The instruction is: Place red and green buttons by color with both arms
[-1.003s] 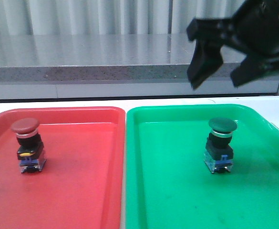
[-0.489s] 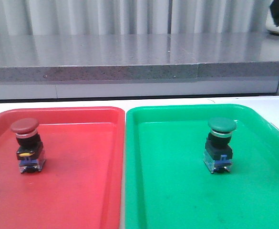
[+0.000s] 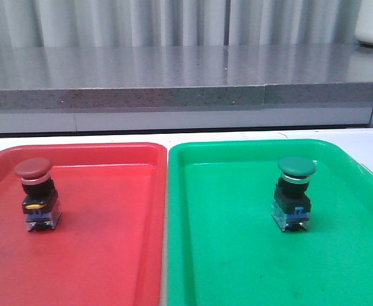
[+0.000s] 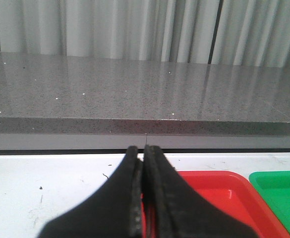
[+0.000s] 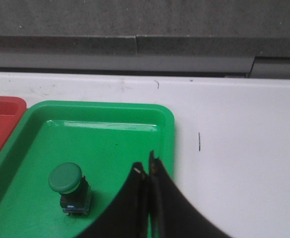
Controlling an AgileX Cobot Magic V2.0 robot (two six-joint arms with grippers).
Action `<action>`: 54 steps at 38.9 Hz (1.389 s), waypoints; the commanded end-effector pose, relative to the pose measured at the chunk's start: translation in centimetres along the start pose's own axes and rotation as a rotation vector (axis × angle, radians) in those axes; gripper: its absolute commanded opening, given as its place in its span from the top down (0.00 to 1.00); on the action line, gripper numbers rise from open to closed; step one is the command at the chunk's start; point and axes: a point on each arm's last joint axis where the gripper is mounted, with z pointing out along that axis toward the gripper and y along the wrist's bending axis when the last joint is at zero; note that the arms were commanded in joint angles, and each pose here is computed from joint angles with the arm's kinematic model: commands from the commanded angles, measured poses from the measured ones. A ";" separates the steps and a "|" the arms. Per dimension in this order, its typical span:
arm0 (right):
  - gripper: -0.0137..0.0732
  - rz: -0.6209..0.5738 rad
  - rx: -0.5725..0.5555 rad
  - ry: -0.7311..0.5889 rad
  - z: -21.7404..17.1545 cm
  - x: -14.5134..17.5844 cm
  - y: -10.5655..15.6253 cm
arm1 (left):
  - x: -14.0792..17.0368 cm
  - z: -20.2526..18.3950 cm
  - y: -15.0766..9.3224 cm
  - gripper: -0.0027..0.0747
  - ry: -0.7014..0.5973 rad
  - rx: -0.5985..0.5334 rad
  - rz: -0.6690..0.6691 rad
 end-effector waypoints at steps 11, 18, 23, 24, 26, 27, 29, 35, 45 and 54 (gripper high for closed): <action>0.92 -0.056 -0.015 -0.312 -5.2 1.1 -0.4 | -1.5 -0.2 -0.1 0.99 -0.098 0.011 -0.006; 0.92 -0.056 -0.016 -0.317 -5.3 1.1 -0.4 | -1.5 -0.2 -0.1 0.99 -0.098 0.011 -0.006; 0.92 -0.056 -0.016 -0.317 -5.3 1.1 -0.4 | -1.5 -0.2 -0.1 0.99 -0.098 0.011 -0.006; 0.92 -0.056 -0.016 -0.317 -5.3 1.1 -0.4 | -1.5 -0.2 -0.1 0.99 -0.098 0.011 -0.006; 0.92 -0.056 -0.016 -0.317 -5.3 1.1 -0.4 | -1.5 -0.2 -0.1 0.99 -0.098 0.011 -0.006; 0.92 -0.056 -0.016 -0.317 -5.3 1.1 -0.4 | -1.5 -0.2 -0.1 0.99 -0.098 0.011 -0.006; 0.92 -0.056 -0.016 -0.317 -5.3 1.1 -0.4 | -1.5 -0.2 -0.1 0.99 -0.098 0.011 -0.006; 0.92 -0.056 -0.016 -0.317 -5.3 1.1 -0.4 | -1.5 -0.2 -0.1 0.99 -0.098 0.011 -0.006; 0.92 -0.056 -0.016 -0.317 -5.3 1.1 -0.4 | -1.5 -0.2 -0.1 0.99 -0.098 0.010 -0.004; 0.92 -0.056 -0.016 -0.317 -5.3 1.1 -0.4 | -0.8 0.0 0.0 0.99 -0.103 0.010 -0.012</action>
